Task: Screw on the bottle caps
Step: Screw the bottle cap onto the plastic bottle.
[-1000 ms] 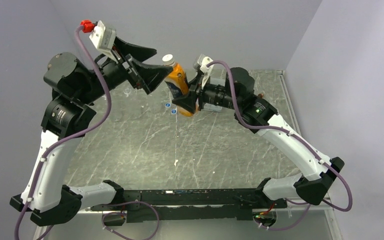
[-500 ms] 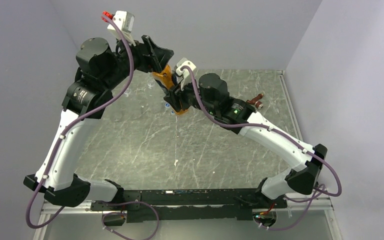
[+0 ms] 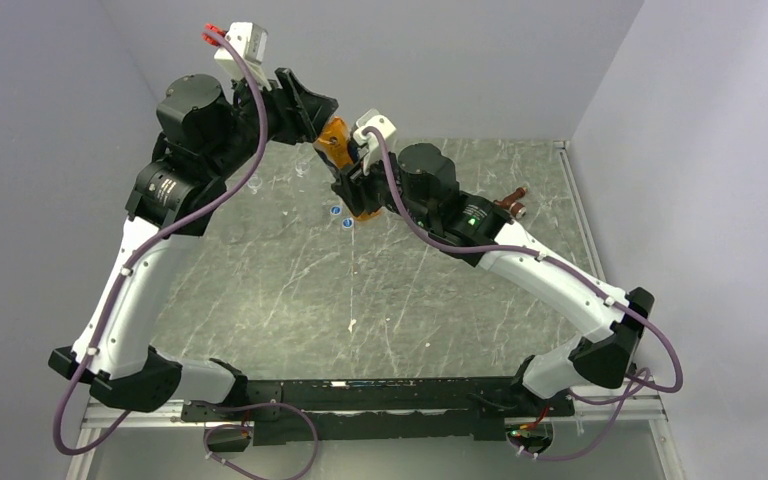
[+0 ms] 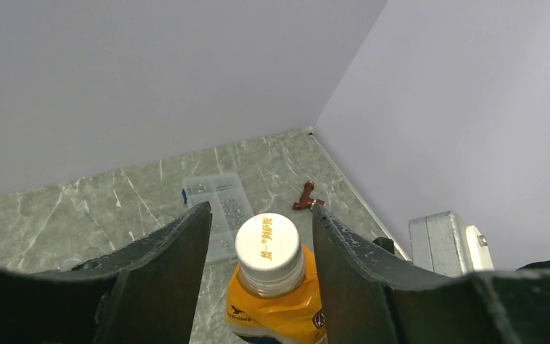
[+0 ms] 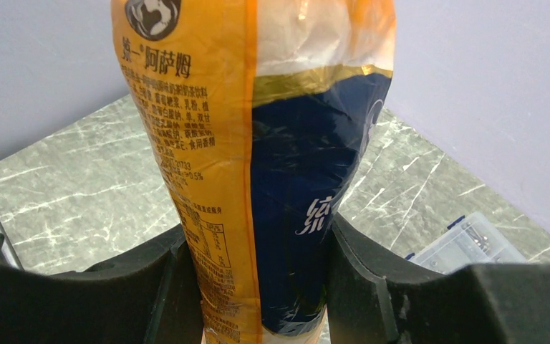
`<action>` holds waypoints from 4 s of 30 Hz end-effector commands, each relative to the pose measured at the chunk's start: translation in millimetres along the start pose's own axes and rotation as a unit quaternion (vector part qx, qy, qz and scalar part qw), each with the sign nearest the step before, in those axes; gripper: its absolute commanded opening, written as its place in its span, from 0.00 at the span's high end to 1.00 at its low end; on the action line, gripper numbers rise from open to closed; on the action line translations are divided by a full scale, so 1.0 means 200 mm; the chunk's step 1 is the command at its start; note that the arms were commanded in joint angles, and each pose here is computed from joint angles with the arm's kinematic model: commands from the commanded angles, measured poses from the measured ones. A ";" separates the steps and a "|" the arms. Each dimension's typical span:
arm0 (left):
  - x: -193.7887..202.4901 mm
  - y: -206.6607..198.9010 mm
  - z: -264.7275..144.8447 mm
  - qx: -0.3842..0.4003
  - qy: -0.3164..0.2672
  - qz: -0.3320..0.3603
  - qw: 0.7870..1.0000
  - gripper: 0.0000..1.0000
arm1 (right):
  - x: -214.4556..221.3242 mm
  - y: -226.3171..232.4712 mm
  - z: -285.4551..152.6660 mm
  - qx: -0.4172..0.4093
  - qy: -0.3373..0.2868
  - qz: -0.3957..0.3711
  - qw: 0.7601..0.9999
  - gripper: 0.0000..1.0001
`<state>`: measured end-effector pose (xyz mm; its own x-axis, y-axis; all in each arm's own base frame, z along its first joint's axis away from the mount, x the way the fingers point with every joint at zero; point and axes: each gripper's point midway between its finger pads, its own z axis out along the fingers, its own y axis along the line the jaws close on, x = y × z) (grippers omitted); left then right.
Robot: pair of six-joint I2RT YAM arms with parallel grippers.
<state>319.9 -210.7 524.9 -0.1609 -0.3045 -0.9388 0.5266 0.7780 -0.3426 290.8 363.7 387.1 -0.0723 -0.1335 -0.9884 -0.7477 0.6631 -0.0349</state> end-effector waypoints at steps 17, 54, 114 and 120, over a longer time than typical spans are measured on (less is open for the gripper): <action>-0.02 -0.19 -0.08 0.107 0.008 0.021 0.994 1.00 | -0.17 0.10 -0.15 -0.181 -0.042 -0.003 0.983 1.00; -0.14 -0.55 -0.50 0.308 -0.043 0.092 0.946 0.01 | -0.25 0.17 -0.46 -0.292 -0.095 0.023 0.951 1.00; -0.02 -0.08 0.01 0.031 0.016 -0.021 0.999 1.00 | -0.16 0.05 -0.05 -0.039 -0.037 -0.020 0.998 1.00; -0.02 -0.24 -0.12 0.133 0.010 0.021 0.991 1.00 | -0.22 0.21 -0.21 -0.231 -0.057 -0.005 0.971 1.00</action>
<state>312.2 -224.6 517.5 -0.2504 -0.2971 -0.9214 0.5702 0.7239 -0.3884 281.7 364.1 388.9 -0.0677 -0.1447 -0.9871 -0.8344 0.5507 -0.0235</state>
